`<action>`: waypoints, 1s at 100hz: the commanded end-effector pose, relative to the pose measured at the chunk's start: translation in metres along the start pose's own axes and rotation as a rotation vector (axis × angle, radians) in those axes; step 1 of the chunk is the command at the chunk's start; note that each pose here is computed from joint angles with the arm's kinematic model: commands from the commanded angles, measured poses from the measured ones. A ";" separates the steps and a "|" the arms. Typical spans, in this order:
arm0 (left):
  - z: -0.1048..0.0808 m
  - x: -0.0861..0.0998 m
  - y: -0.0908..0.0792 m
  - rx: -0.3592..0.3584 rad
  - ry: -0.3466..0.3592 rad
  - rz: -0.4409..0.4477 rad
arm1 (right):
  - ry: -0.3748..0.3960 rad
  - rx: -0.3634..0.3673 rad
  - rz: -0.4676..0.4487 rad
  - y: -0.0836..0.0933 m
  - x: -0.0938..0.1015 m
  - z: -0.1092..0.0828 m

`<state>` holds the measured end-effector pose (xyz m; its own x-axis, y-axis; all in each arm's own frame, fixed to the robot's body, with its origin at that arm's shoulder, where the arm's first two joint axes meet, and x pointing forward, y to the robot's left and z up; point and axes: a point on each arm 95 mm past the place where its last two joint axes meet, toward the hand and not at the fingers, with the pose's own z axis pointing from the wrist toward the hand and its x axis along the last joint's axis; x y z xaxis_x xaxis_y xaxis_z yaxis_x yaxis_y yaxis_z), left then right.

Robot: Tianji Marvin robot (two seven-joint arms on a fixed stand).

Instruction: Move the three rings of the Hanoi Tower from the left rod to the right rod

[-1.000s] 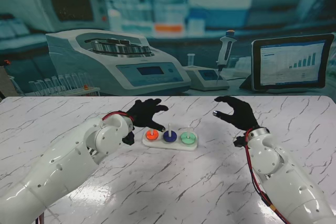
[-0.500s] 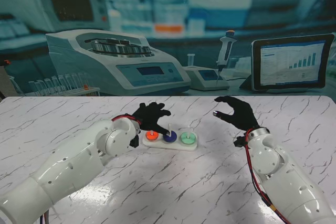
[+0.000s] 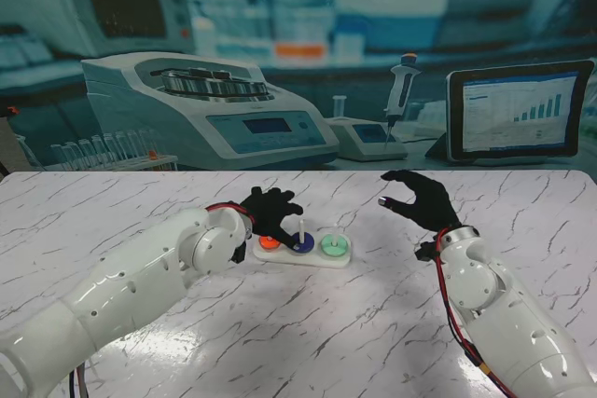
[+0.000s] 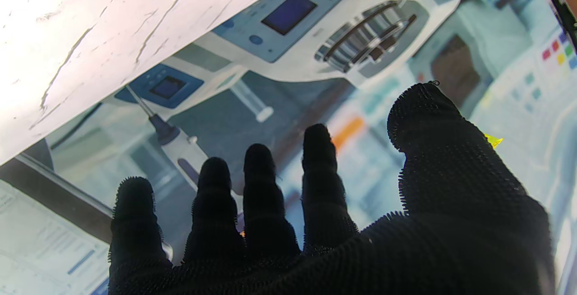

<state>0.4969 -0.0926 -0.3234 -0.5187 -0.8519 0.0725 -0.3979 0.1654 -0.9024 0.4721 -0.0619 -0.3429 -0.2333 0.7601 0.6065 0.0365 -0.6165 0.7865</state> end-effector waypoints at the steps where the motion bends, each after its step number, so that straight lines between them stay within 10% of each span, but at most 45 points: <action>1: 0.002 0.003 -0.002 -0.015 0.017 0.029 | 0.004 0.003 0.013 -0.005 0.003 -0.001; 100: 0.017 0.011 -0.015 -0.050 0.073 0.236 | -0.003 -0.001 0.011 -0.005 0.001 -0.003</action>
<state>0.5095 -0.1074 -0.3161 -0.6322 -0.7655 -0.1202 -0.2868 0.3753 -0.8814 0.4718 -0.0631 -0.3428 -0.2300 0.7605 0.6072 0.0324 -0.6176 0.7859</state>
